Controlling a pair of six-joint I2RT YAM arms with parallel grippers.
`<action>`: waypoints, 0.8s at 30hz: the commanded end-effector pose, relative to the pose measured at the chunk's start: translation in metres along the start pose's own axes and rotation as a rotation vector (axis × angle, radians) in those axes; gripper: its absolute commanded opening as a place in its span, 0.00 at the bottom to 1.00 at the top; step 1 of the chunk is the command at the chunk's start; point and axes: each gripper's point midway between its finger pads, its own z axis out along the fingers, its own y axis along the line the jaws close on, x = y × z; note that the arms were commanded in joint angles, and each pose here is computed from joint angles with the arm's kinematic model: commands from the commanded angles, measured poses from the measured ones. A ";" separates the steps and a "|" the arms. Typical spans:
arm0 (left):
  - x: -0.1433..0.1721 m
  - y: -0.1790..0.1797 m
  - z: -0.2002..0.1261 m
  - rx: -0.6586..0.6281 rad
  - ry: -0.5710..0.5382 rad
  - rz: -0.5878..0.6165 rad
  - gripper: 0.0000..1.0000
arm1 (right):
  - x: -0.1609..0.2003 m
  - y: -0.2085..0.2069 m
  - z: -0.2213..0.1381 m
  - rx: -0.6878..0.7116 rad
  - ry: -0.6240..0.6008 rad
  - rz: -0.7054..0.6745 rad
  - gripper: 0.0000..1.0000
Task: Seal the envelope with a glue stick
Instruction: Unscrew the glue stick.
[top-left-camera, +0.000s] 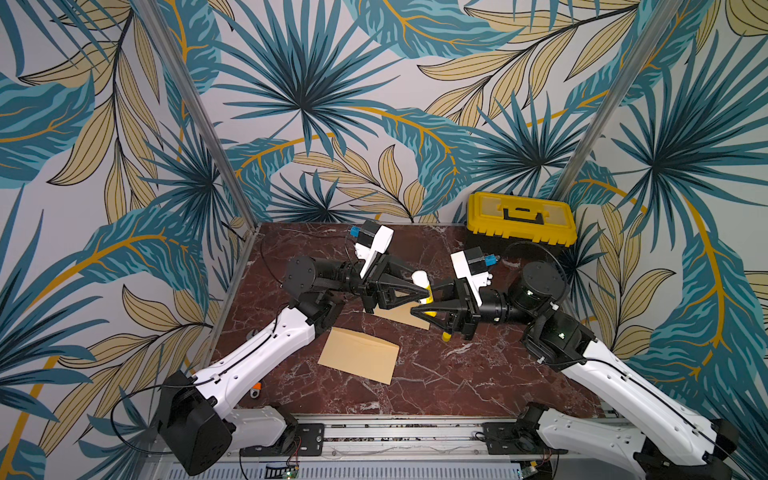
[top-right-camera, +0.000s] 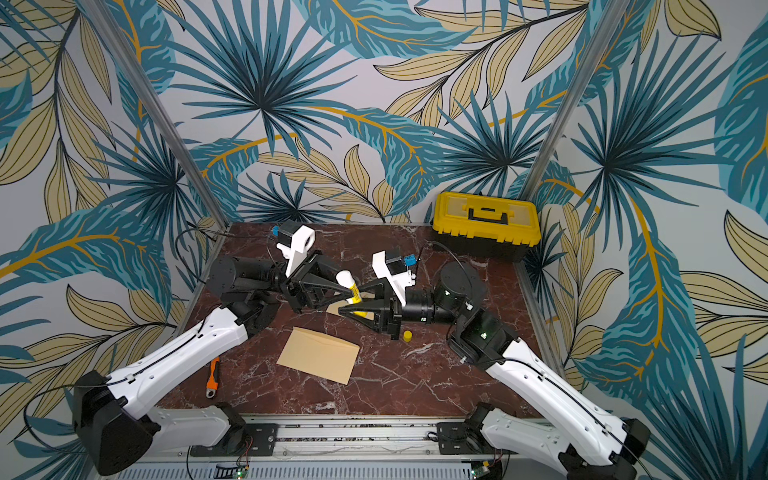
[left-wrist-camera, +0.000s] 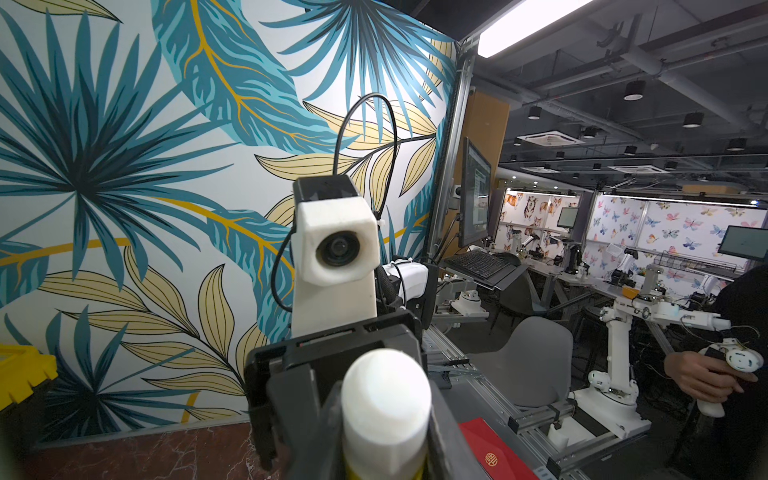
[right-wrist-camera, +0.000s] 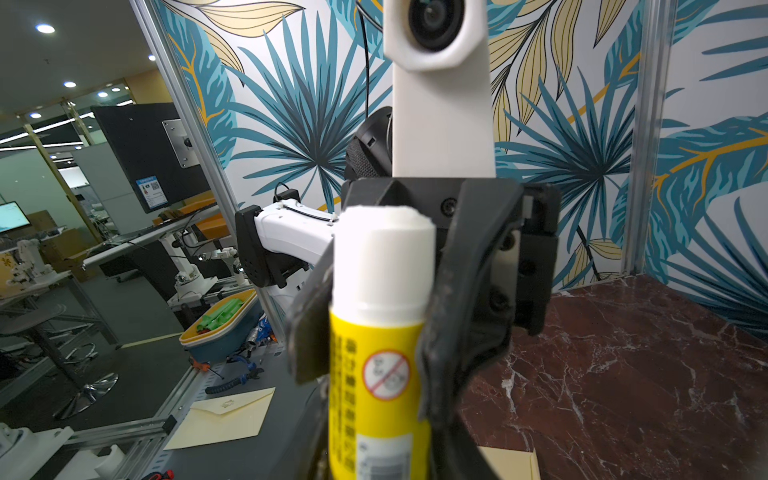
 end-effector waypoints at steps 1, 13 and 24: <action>-0.019 -0.018 0.002 0.024 -0.020 0.072 0.15 | -0.002 0.008 -0.007 -0.005 -0.006 0.011 0.46; -0.026 -0.025 0.001 0.022 -0.025 0.096 0.14 | 0.020 0.016 -0.013 -0.034 0.054 0.124 0.44; -0.026 -0.027 0.001 0.020 -0.024 0.095 0.13 | 0.016 0.017 -0.012 -0.040 0.040 0.113 0.18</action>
